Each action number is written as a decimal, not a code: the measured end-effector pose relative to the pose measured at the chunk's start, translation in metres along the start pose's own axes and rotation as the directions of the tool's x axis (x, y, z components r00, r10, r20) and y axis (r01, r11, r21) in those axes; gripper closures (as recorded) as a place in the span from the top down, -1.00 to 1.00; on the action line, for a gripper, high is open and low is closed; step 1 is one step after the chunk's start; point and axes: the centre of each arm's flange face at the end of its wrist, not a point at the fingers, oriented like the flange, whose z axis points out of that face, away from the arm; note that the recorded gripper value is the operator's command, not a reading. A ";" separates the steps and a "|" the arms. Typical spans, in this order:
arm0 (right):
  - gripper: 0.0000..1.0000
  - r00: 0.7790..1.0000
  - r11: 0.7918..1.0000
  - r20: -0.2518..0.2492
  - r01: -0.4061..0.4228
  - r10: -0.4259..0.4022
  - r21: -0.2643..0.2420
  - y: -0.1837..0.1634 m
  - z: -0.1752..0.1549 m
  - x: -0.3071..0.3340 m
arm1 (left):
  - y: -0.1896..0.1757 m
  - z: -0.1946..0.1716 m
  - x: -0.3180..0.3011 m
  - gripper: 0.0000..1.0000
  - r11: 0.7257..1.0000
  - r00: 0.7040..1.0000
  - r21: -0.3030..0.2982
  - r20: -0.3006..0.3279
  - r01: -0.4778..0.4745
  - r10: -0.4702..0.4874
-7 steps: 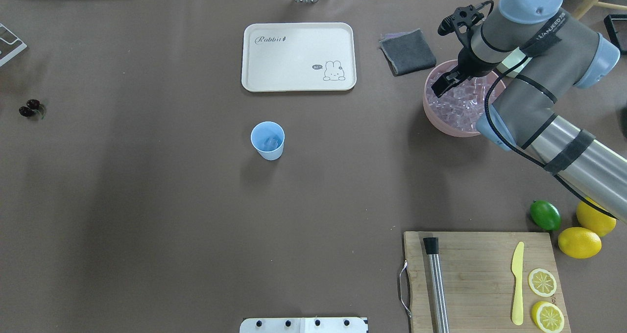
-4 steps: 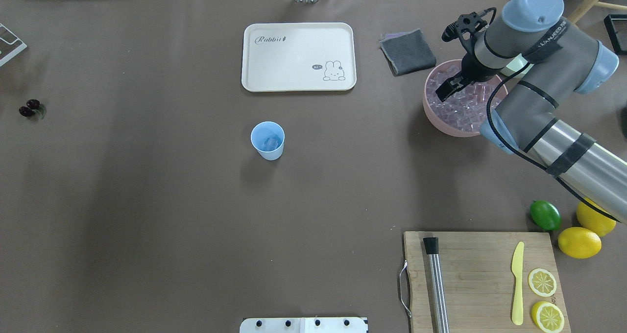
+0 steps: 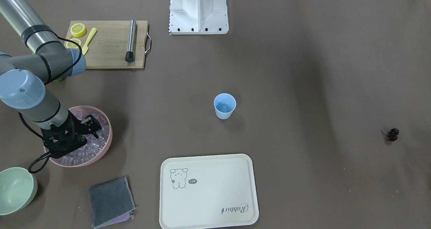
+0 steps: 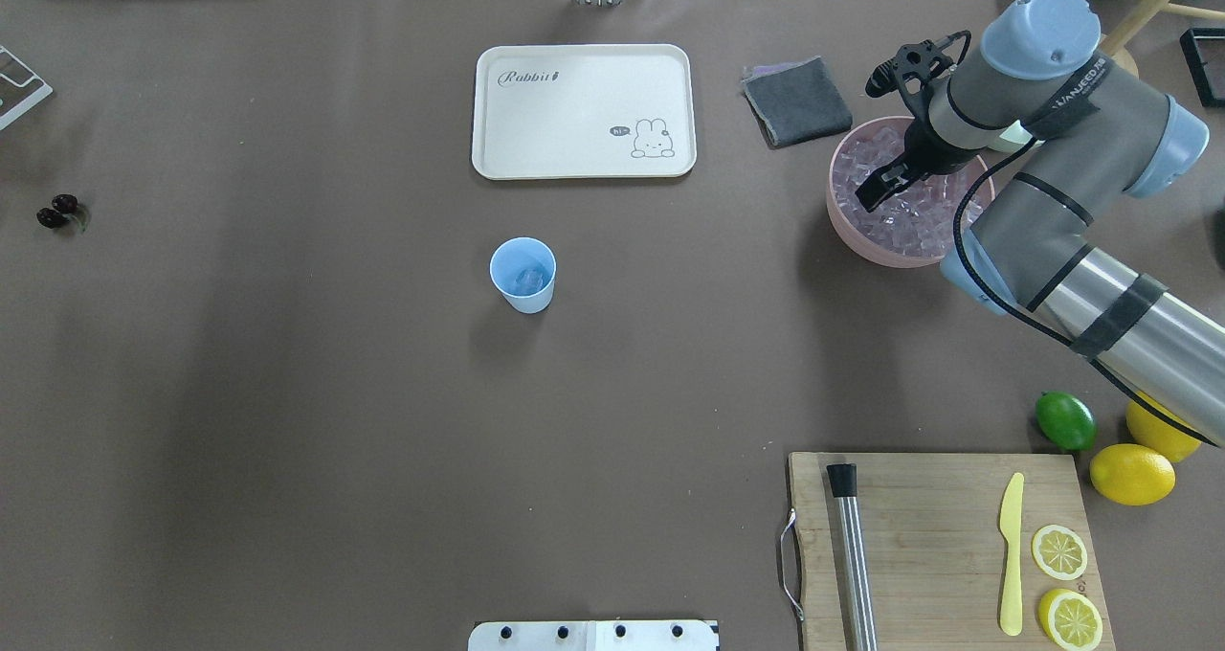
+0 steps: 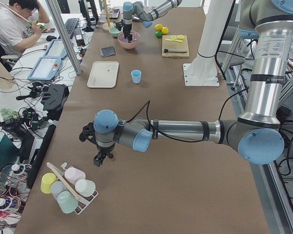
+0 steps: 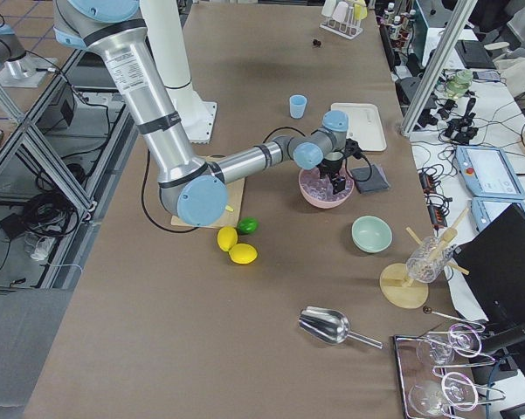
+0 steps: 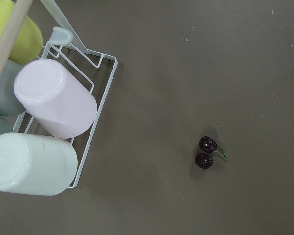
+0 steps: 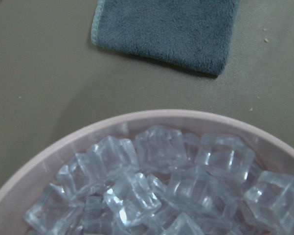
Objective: Put ice and cherries in cup
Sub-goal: 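Return the right gripper to the pink bowl and grasp an ice cube, then carry the ice cube with the right gripper and drop it into the cup, then withdraw the right arm to rest while the left gripper grasps the cherries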
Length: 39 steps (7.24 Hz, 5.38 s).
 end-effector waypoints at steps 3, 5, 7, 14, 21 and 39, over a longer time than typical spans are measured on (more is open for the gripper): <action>-0.11 1.000 1.000 0.000 0.001 -0.001 0.001 0.000 0.000 -0.001 | -0.001 0.000 0.000 0.96 1.000 1.000 0.000 0.000 -0.001 0.001; -0.68 1.000 1.000 0.001 0.003 -0.003 0.004 -0.002 -0.002 -0.002 | 0.000 0.002 -0.001 0.96 1.000 1.000 -0.003 -0.001 0.001 -0.001; -0.87 1.000 1.000 0.006 0.008 -0.008 0.012 -0.005 -0.005 -0.006 | 0.002 0.004 -0.003 0.96 1.000 1.000 -0.006 -0.002 0.004 -0.004; -1.00 0.995 0.995 0.061 -0.081 0.078 0.051 -0.056 -0.089 -0.091 | 0.004 0.012 -0.006 0.96 1.000 1.000 -0.003 -0.001 -0.007 0.007; -1.00 0.957 0.957 0.111 -0.279 0.270 0.080 -0.133 -0.107 -0.398 | -0.021 0.055 0.051 0.96 1.000 0.999 0.010 -0.040 -0.016 0.017; 0.96 0.987 0.994 0.143 -0.088 0.077 0.071 0.057 -0.201 0.004 | -0.061 0.184 0.104 0.93 0.996 0.997 -0.082 0.063 -0.032 0.037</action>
